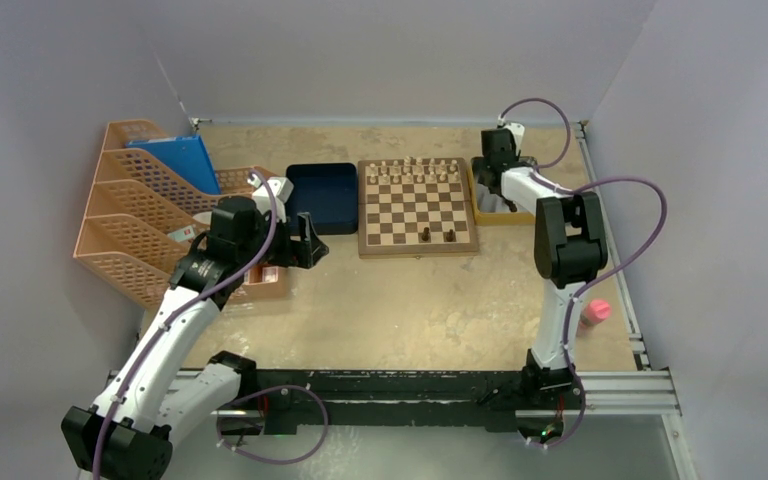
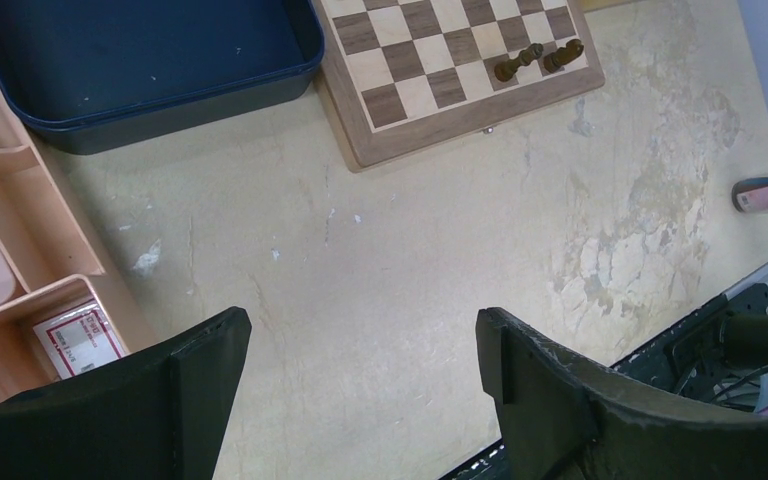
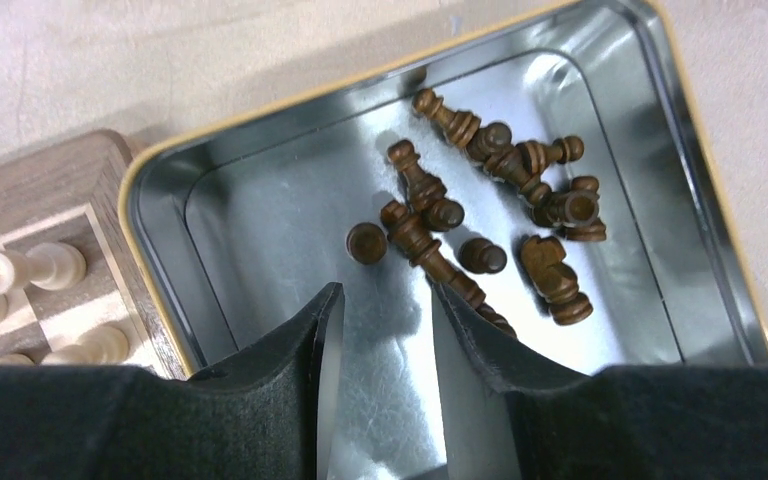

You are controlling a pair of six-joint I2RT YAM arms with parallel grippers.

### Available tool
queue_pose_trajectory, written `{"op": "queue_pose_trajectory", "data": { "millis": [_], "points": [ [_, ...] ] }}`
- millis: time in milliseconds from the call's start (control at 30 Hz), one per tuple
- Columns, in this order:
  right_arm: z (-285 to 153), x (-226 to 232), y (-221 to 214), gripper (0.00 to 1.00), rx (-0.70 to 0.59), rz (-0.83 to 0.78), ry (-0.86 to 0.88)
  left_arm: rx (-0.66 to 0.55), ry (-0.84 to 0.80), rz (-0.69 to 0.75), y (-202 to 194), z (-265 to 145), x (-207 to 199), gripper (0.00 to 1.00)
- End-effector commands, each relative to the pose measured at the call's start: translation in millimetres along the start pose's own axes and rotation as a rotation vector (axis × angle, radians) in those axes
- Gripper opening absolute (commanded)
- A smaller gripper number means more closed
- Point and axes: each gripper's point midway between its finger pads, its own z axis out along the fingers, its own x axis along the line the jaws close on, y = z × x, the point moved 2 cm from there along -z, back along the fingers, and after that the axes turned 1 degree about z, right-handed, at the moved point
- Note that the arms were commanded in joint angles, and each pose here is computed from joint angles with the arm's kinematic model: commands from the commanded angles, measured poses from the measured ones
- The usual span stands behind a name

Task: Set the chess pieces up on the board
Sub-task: Pick up the chess piece from the storage box.

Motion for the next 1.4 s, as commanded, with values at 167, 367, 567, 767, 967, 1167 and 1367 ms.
{"op": "queue_pose_trajectory", "data": {
  "millis": [167, 367, 567, 767, 967, 1167, 1367],
  "points": [
    [5.4, 3.1, 37.1, 0.39, -0.100, 0.024, 0.017, -0.035, 0.011, 0.010, 7.7, -1.1, -0.1, 0.83],
    [13.2, 4.8, 35.4, 0.34, -0.085, 0.024, 0.023, -0.041, 0.014, 0.009, 7.9, -2.1, 0.0, 0.83],
    [14.9, 5.0, 38.5, 0.29, -0.089, 0.011, 0.025, -0.010, -0.006, 0.005, 4.3, 4.0, -1.6, 0.83],
    [15.1, 4.2, 39.5, 0.29, -0.090, 0.003, 0.023, -0.014, -0.007, 0.008, 5.1, 3.8, -1.5, 0.83],
    [16.3, 3.4, 39.5, 0.26, -0.090, -0.002, 0.025, -0.012, -0.010, 0.008, 5.0, 3.7, -2.1, 0.83],
    [14.5, 4.5, 43.7, 0.21, -0.095, 0.002, 0.037, -0.018, -0.006, 0.011, 6.0, 3.4, -1.7, 0.83],
    [2.6, 3.2, 51.5, 0.17, -0.107, 0.015, 0.049, -0.020, -0.001, 0.011, 5.8, 2.6, -1.0, 0.83]
  ]
}}
